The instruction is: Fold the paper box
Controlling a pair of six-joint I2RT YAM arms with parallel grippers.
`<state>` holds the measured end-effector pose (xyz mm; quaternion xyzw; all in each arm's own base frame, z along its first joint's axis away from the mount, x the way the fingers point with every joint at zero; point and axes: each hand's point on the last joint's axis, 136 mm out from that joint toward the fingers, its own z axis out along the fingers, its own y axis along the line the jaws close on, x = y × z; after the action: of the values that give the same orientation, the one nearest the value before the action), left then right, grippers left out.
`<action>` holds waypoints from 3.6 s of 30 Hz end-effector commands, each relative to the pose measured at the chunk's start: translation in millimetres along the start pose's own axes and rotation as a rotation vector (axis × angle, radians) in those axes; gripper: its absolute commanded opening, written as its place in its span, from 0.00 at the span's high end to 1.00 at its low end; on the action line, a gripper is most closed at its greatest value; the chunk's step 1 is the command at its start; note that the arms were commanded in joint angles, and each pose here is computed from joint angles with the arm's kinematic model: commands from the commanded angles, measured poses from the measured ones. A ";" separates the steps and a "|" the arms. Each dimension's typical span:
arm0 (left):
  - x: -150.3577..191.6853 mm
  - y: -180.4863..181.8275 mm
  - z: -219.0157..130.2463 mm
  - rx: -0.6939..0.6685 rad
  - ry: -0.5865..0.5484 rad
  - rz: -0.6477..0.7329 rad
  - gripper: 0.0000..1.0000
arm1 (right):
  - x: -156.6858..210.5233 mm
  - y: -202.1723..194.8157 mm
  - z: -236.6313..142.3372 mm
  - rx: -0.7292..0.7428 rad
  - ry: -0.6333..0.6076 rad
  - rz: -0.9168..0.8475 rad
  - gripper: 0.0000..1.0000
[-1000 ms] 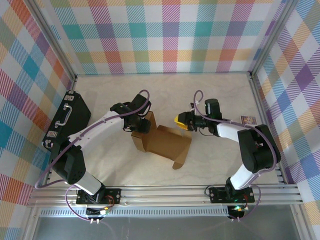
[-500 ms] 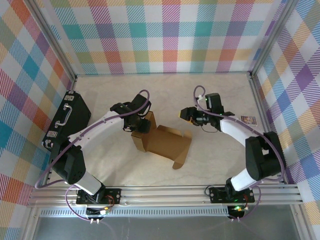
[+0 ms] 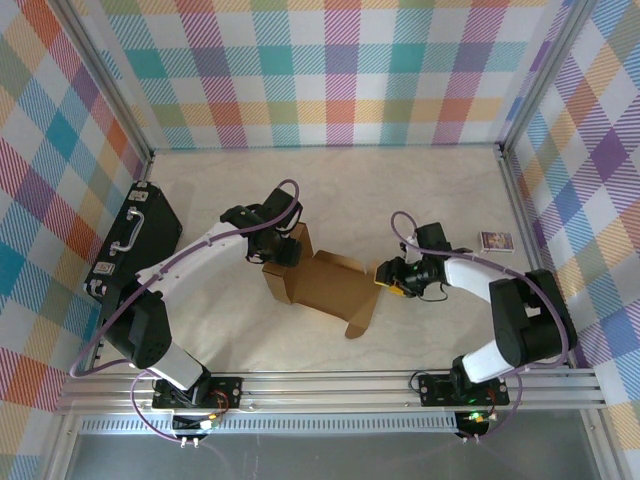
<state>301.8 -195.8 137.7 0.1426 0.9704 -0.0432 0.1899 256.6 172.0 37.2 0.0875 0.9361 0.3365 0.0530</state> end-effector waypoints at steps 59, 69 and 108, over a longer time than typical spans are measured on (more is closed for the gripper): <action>21.9 0.2 9.6 -0.012 0.091 0.012 0.50 | 39.9 59.2 16.1 -0.275 0.128 -0.001 0.68; 20.8 -1.2 10.6 -0.006 0.091 0.009 0.50 | 35.7 85.4 -4.0 -0.336 0.102 -0.061 0.81; 25.3 -4.7 12.7 -0.005 0.102 0.019 0.51 | 23.3 125.9 3.9 -0.263 0.115 -0.197 0.70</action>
<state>301.4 -197.1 137.7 0.1429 0.9703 -0.0424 0.1908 262.5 283.7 129.3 -0.0228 0.8764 0.4786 0.0473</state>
